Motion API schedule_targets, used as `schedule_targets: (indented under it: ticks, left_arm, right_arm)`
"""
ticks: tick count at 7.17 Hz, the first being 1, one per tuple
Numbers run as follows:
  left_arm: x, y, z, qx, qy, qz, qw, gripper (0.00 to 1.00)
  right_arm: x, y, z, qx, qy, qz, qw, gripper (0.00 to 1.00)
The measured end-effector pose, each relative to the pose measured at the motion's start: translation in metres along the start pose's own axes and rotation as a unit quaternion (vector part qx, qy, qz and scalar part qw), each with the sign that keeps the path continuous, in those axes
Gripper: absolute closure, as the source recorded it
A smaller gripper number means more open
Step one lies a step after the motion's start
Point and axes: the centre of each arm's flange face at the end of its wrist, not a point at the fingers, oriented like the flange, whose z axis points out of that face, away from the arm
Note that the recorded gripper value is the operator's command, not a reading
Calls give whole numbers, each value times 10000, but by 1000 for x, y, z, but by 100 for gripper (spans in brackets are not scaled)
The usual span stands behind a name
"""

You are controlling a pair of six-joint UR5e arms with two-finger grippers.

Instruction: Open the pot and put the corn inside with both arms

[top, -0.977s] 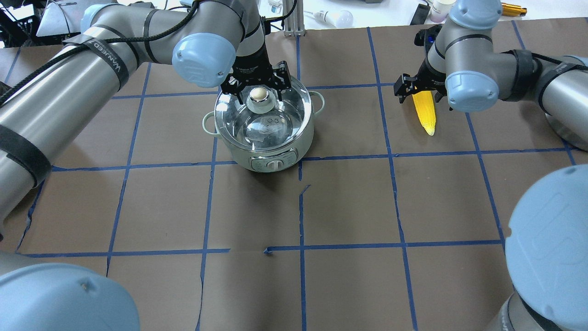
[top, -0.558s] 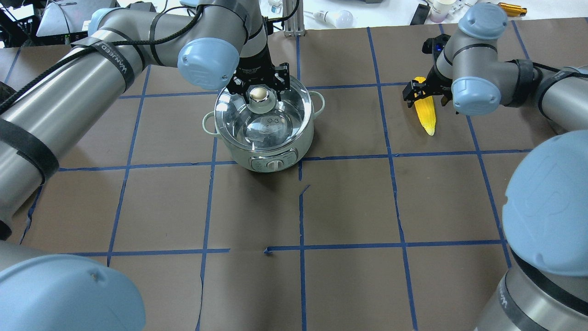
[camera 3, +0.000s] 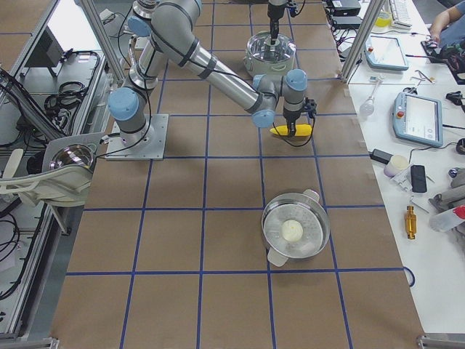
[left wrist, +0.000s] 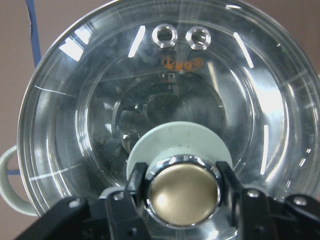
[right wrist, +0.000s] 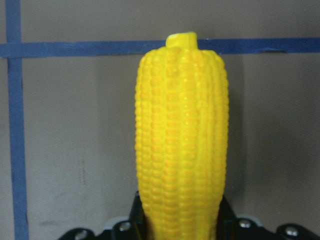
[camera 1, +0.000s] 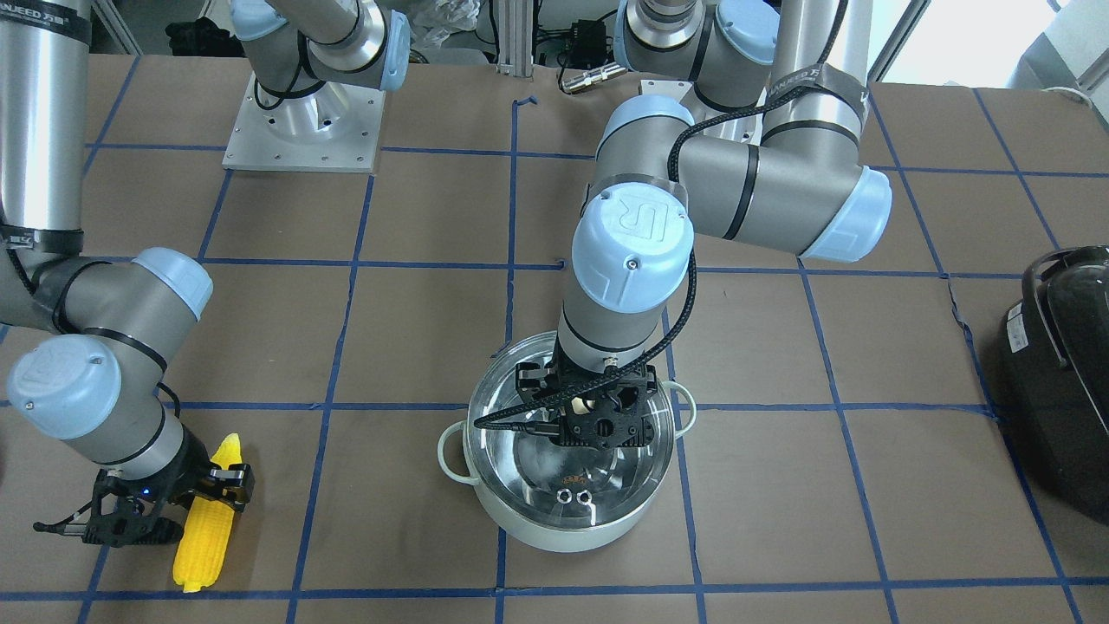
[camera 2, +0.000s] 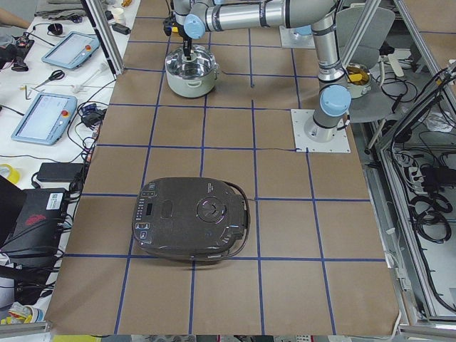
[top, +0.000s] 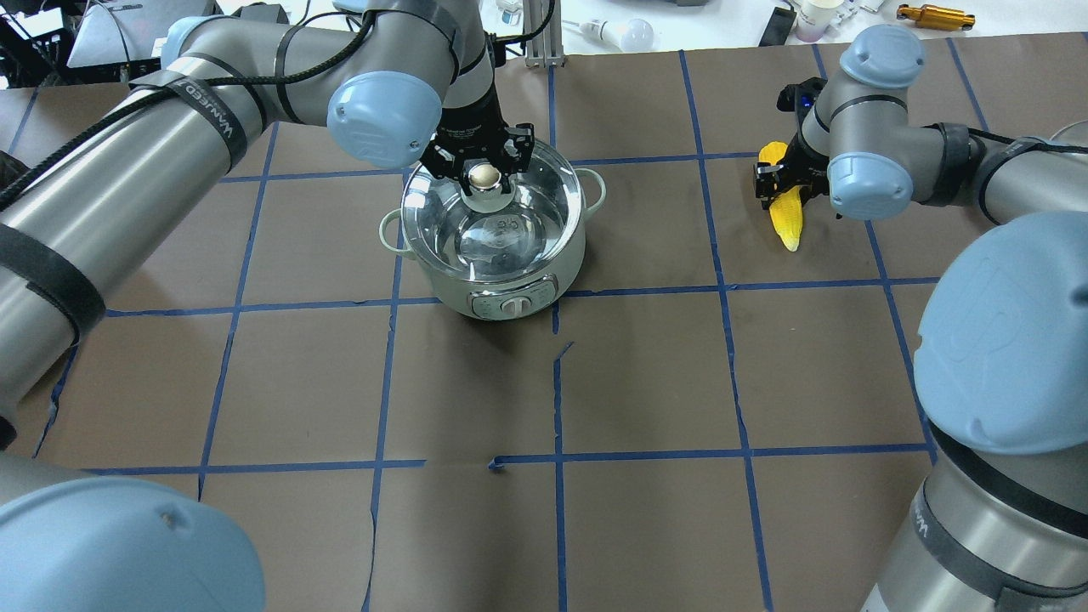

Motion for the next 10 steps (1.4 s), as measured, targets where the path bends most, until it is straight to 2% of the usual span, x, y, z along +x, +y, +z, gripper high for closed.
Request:
schedule_targets:
  ticks: [1, 3, 5, 6, 8, 10]
  left_arm:
    - [-1, 1, -8, 46, 18, -3, 10000, 92]
    - [-18, 4, -40, 90, 17, 29, 10000, 97]
    - [-88, 0, -75, 48, -7, 14, 10000, 97]
    - [-136, -3, -77, -17, -26, 55, 10000, 97]
    - [-227, -2, -51, -103, -26, 341, 9994, 97]
    - [-295, 3, -13, -9, -55, 248, 9997, 97]
  right_arm:
    - [1, -2, -4, 31, 36, 10, 10000, 100]
    - [2, -13, -35, 219, 99, 51, 9997, 100]
    - [1, -17, -68, 221, 92, 63, 9997, 100]
    - [-8, -15, -92, 251, 69, 133, 9996, 100]
    - [-79, -7, -157, 286, -10, 482, 9984, 100]
    - [-196, 3, -207, 283, -167, 839, 9959, 100]
